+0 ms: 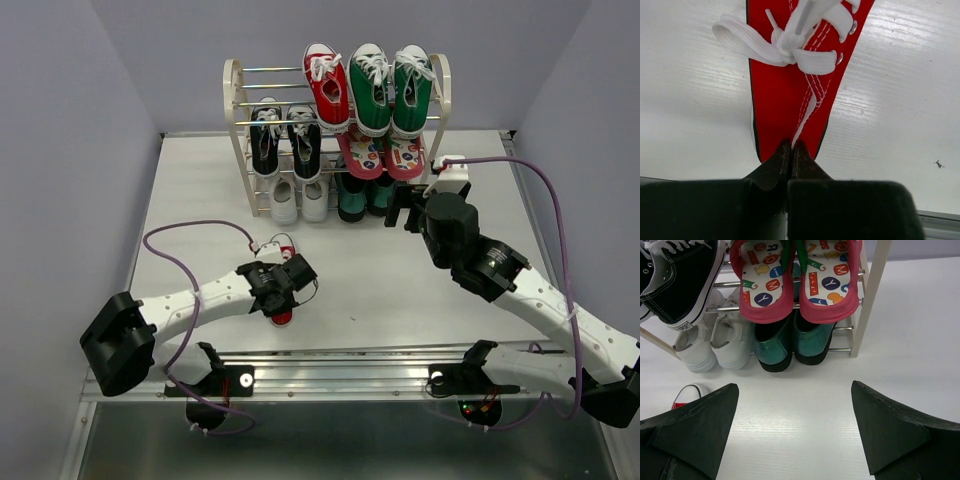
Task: Place and organize the shoes onto the shoe shelf
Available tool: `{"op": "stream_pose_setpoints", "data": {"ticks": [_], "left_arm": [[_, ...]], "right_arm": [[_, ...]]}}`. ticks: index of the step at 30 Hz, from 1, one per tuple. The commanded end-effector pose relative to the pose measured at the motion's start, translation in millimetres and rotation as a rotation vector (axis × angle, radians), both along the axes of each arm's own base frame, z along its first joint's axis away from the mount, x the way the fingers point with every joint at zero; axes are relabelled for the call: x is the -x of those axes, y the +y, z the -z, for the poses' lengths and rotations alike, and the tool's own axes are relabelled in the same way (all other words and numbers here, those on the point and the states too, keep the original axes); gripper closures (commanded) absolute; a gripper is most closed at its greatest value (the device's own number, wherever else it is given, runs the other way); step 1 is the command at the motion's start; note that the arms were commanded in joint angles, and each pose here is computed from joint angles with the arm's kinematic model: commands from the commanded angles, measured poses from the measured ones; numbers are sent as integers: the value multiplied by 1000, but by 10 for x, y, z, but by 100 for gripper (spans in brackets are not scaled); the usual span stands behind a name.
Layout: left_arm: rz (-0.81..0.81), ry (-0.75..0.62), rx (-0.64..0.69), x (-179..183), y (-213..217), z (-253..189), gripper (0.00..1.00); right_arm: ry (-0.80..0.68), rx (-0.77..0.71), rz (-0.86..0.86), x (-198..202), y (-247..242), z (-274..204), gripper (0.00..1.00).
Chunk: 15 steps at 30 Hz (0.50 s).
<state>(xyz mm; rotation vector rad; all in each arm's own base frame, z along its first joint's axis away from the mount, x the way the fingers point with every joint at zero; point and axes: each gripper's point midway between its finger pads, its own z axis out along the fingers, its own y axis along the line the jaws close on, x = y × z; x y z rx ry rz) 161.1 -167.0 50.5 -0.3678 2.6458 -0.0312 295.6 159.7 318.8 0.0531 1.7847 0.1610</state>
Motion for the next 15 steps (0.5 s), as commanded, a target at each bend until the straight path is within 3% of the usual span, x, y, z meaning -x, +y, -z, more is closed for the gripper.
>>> {"op": "stream_pose_setpoints", "data": {"ticks": [1,8,15], "left_arm": [[26,-86,-17,-159,-8,-315,100],[108,-310,47,-405,-83,-1076,100],[287,-445,156,-346,-134,-1892,100]], "right_arm": [[-15,10,40,-19,-77,-5,0],[-20,16,100,-18,-188,26,0],[-13,28,115,-21,-213,88,0]]}}
